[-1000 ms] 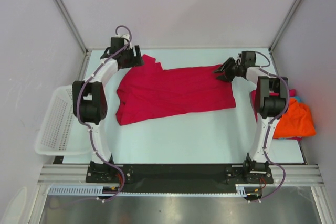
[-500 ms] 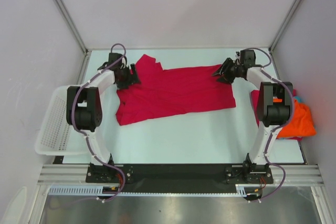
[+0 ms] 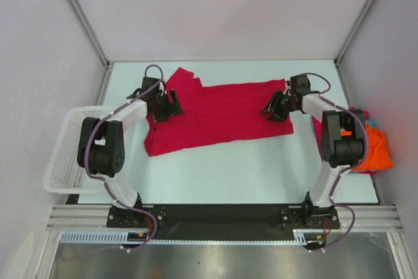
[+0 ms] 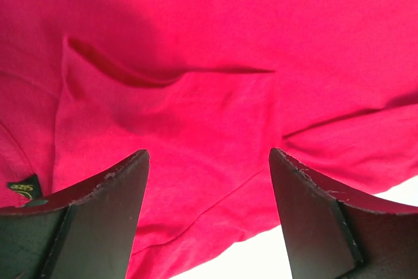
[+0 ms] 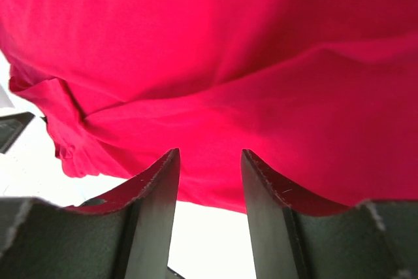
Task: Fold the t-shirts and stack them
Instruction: Fold the flattened tshirt in 1/3 of the way
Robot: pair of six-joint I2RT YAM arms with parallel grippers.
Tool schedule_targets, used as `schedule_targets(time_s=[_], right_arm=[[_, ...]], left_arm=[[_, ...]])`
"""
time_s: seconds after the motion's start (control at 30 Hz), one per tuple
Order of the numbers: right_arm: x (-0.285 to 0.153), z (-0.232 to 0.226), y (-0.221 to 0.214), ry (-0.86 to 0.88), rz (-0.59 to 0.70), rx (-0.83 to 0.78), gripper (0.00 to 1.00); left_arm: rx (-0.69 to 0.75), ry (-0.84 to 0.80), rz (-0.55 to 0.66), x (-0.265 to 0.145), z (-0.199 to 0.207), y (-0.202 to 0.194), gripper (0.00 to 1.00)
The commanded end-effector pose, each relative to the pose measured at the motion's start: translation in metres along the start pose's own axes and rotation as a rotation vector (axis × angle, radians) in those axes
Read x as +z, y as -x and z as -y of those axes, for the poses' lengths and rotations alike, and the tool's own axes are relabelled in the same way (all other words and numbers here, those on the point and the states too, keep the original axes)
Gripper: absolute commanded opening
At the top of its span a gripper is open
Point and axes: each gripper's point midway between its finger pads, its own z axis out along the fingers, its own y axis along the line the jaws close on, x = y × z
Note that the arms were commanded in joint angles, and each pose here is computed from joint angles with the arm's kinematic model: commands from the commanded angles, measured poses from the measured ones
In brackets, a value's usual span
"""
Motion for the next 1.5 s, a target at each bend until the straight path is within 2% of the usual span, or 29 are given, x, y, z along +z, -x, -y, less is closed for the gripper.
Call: schedule_targets(time_s=[0.0,0.33,0.53,0.63,0.77,0.97,1.47], right_arm=[[-0.004,0.009,-0.003,-0.02,-0.007,0.012,0.46],[0.003,0.041,-0.022,-0.113,-0.029,0.093,0.44],[-0.016,0.055,-0.03,-0.248,0.035,0.063,0.43],[-0.023,0.068,-0.038,-0.295,0.049,0.066,0.42],[-0.023,0.093,-0.063,-0.347,-0.001,0.106,0.37],[-0.032,0.113,-0.083,-0.431,-0.006,0.121,0.38],[-0.061,0.111,-0.114,-0.482,0.016,0.114,0.39]], left_arm=[[-0.013,-0.043,0.037,-0.011,0.009,-0.009,0.79],[-0.117,0.021,-0.085,-0.011,-0.019,-0.083,0.78],[-0.175,0.069,-0.117,-0.022,-0.032,-0.114,0.77],[-0.186,0.07,-0.129,-0.026,-0.035,-0.124,0.77],[-0.205,0.067,-0.147,-0.03,-0.036,-0.134,0.77],[-0.217,0.069,-0.15,-0.037,-0.038,-0.142,0.77],[-0.232,0.041,-0.132,-0.071,-0.043,-0.17,0.77]])
